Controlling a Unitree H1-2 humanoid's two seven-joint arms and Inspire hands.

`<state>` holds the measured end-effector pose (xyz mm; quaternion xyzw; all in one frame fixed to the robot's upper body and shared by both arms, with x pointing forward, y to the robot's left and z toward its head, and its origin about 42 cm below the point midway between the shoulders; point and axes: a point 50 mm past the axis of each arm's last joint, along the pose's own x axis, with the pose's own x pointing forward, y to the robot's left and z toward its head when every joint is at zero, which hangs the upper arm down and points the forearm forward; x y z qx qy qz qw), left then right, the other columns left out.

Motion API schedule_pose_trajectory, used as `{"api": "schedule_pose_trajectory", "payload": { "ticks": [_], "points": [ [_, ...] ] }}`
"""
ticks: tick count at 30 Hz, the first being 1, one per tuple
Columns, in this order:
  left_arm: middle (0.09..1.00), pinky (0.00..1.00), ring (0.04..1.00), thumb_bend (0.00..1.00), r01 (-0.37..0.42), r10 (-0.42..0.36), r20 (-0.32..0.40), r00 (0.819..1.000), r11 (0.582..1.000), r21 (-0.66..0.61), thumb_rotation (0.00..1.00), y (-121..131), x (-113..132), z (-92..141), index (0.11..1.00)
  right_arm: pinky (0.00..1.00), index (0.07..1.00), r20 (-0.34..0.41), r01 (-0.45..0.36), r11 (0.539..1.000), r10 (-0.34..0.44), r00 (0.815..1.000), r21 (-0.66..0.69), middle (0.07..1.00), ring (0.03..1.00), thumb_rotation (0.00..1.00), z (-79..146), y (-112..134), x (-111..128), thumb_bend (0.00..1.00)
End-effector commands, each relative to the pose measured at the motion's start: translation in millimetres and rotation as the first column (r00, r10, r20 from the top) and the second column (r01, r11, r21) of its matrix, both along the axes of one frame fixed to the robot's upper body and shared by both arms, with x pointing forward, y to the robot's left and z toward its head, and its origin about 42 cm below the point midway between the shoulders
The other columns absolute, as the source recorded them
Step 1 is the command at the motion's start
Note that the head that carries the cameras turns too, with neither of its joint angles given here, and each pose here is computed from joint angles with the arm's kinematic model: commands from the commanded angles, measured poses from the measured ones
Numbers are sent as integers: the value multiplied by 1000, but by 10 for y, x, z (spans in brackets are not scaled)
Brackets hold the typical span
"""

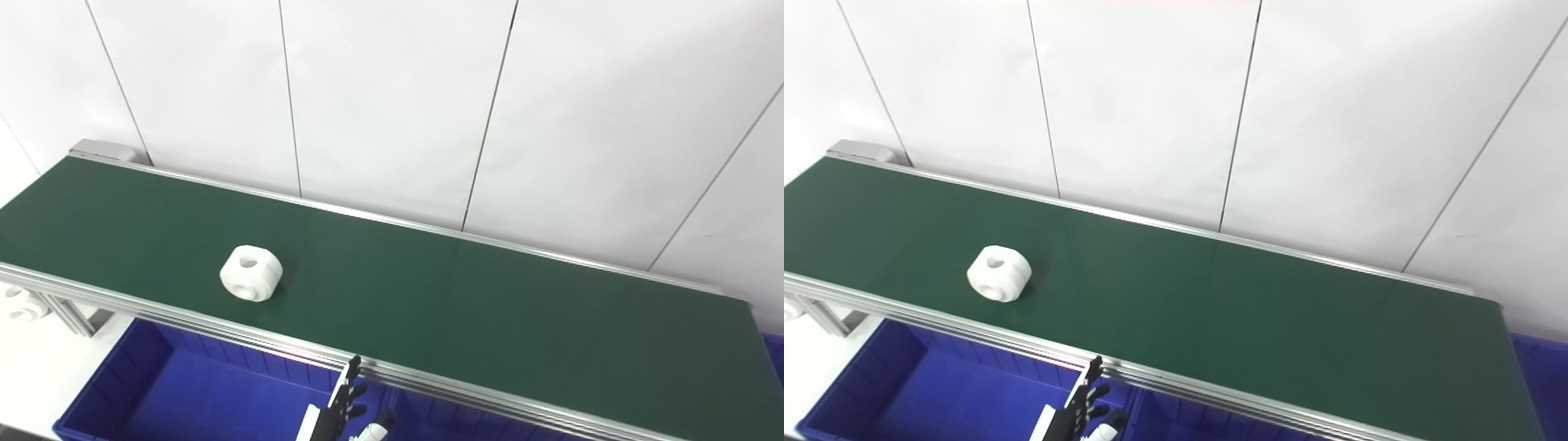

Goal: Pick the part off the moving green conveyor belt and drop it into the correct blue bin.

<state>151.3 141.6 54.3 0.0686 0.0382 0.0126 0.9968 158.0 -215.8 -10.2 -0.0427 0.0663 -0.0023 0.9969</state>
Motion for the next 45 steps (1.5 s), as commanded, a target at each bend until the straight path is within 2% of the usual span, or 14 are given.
{"api": "schedule_pose_trajectory", "payload": {
  "ticks": [1,3,6,8,9,10,12,15,19,27,30,35,40,45],
  "points": [
    [960,826,924,752,64,-60,212,975,998,-14,658,-192,48,396,944,1000,1000,93,-11,1000,10,996,16,1000,1000,1000,114,56,85,552],
    [945,788,911,829,99,-116,299,947,993,71,635,-82,58,641,925,1000,1000,101,-14,1000,12,995,19,1000,1000,1000,133,72,93,558],
    [902,749,862,876,123,-201,406,891,970,211,599,114,142,982,899,1000,1000,107,-15,1000,13,994,17,1000,999,1000,147,97,96,584],
    [890,748,851,890,135,-273,446,852,939,316,589,293,270,1171,899,1000,1000,109,-16,1000,14,994,20,1000,1000,1000,153,114,100,593],
    [886,747,849,895,137,-295,453,841,927,349,602,346,311,1219,904,1000,1000,109,-17,1000,15,994,22,1000,1000,1000,154,119,103,597],
    [882,752,848,901,125,-334,466,819,897,424,608,477,441,1289,902,1000,1000,111,-19,999,15,994,27,1000,1000,1000,158,127,106,597],
    [878,792,852,905,98,-392,467,793,838,537,602,673,661,1422,890,1000,1000,114,-20,999,16,993,30,1000,1000,1000,166,139,110,591],
    [882,846,858,890,73,-458,434,776,749,659,600,845,948,1587,889,1000,1000,119,-21,1000,18,993,22,1000,999,1000,177,152,111,582],
    [898,935,887,882,57,-517,349,782,617,785,558,1016,1350,1633,881,1000,1000,126,-22,999,18,992,27,1000,1000,1000,197,167,108,567],
    [868,918,869,934,94,-563,184,806,428,899,488,1304,1997,1458,850,1000,1000,131,-30,999,27,991,23,1000,989,1000,212,193,113,548],
    [849,874,843,962,116,-563,135,815,387,915,468,1397,2198,1403,827,988,1000,131,-31,999,29,991,19,1000,986,1000,210,207,113,553],
    [866,909,865,938,185,-571,24,821,305,934,476,1549,2467,1314,843,966,1000,139,-31,999,29,990,8,1000,979,1000,226,237,115,545],
    [871,913,880,937,275,-575,-92,813,240,931,473,1691,2646,1230,842,958,1000,147,-26,1000,24,989,13,1000,971,1000,249,283,118,559],
    [865,901,881,935,305,-558,-149,816,198,932,434,1749,2679,1166,834,956,1000,151,-27,999,23,988,21,1000,970,1000,263,308,120,575]
  ]
}}
